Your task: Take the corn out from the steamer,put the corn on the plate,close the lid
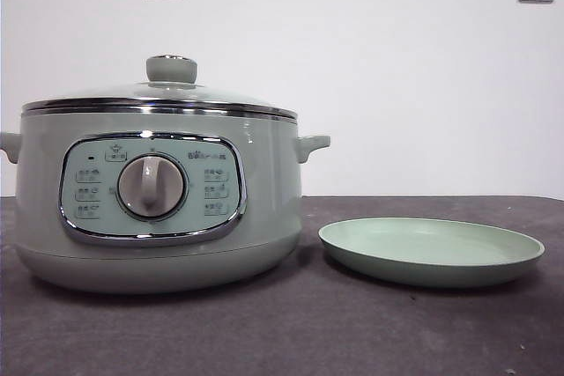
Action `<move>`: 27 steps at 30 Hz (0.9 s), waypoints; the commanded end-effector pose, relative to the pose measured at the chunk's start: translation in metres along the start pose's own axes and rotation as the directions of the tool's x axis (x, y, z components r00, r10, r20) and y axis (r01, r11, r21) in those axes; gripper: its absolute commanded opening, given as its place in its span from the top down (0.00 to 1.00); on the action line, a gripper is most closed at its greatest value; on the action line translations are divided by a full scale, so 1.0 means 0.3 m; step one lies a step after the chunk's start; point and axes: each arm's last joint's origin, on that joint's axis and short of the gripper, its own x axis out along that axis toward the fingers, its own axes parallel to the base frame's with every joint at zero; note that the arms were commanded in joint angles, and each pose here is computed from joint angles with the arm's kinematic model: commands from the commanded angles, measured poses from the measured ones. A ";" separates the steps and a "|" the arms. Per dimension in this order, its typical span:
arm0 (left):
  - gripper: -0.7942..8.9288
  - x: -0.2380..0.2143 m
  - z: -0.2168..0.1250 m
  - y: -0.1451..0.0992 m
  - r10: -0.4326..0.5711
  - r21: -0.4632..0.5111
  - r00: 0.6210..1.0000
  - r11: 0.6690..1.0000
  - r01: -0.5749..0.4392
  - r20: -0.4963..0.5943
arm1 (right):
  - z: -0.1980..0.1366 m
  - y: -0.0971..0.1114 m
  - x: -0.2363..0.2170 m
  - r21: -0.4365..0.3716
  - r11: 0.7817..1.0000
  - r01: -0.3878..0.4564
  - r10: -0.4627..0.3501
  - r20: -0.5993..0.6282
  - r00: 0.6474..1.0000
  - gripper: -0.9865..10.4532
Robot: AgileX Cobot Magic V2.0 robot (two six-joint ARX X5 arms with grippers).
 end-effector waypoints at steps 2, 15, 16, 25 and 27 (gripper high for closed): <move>0.93 0.000 0.000 -0.009 -0.097 -0.020 0.995 0.995 0.097 -0.023 | 0.002 0.007 0.001 0.024 0.999 -0.038 0.038 -0.026 0.999 0.92; 0.93 -0.046 0.125 -0.104 -0.187 0.021 0.974 0.981 0.191 -0.127 | 0.160 0.140 -0.017 -0.172 0.983 -0.067 0.043 -0.141 0.989 0.92; 0.93 -0.044 0.141 -0.115 -0.203 0.022 0.969 0.978 0.208 -0.140 | 0.182 0.157 -0.013 -0.192 0.978 -0.086 0.055 -0.159 0.986 0.92; 0.93 0.005 0.277 -0.194 -0.311 0.091 0.900 0.931 0.353 -0.307 | 0.318 0.266 0.040 -0.285 0.930 -0.233 0.113 -0.383 0.917 0.92; 0.92 0.022 0.311 -0.212 -0.324 0.095 0.876 0.920 0.380 -0.357 | 0.344 0.285 0.055 -0.293 0.920 -0.261 0.112 -0.443 0.890 0.91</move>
